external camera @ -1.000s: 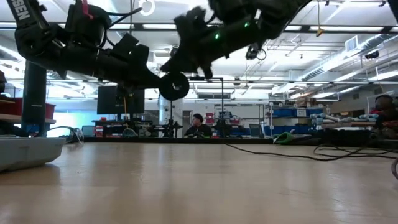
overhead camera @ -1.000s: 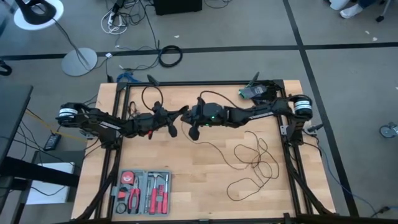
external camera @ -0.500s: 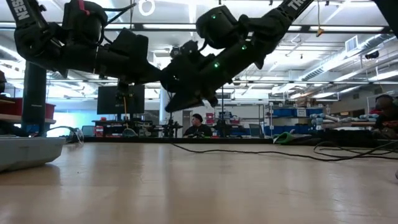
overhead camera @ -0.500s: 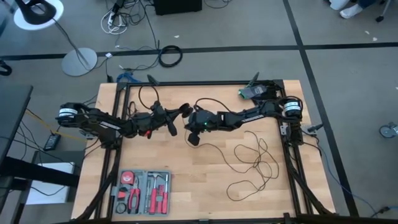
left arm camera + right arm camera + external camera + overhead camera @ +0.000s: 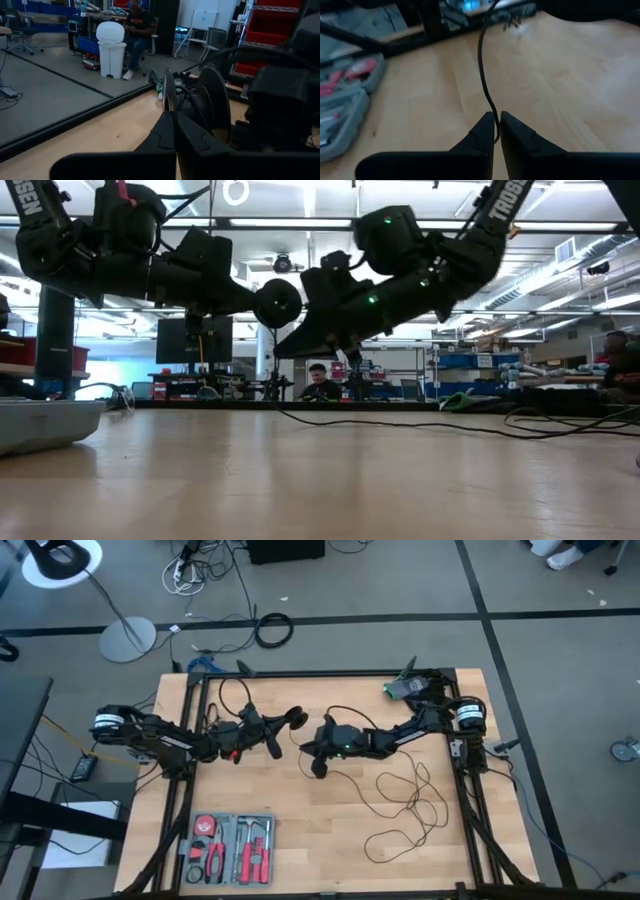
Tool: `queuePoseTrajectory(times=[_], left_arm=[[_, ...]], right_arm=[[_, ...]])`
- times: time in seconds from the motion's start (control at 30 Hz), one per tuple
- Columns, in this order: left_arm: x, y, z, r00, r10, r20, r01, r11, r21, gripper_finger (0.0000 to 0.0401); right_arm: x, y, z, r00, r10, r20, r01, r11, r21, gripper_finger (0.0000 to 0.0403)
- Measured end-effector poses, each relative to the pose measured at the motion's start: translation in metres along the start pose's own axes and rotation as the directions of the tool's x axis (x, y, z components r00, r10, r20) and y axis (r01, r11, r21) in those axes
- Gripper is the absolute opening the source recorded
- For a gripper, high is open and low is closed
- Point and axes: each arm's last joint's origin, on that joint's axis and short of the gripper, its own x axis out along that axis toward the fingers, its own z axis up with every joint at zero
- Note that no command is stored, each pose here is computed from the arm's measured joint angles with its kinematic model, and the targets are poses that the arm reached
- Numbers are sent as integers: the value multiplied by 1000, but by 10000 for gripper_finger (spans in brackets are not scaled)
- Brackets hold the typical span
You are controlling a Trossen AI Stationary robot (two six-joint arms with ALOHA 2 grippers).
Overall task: Coil cords
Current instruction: Coil the black wire on the spool
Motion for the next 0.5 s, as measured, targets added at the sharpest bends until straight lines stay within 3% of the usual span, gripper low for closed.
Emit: queuePoseTrajectory(times=[0.37, 0.5], left_arm=[[0, 0, 3, 1000, -5, 27, 6, 1000, -18, 0], [0, -1, 4, 999, -7, 39, 8, 1000, -23, 0]], right_arm=[[-3, 3, -5, 999, -26, 26, 26, 1000, 8, 44], [3, -2, -22, 997, -71, -25, 72, 996, 56, 52]])
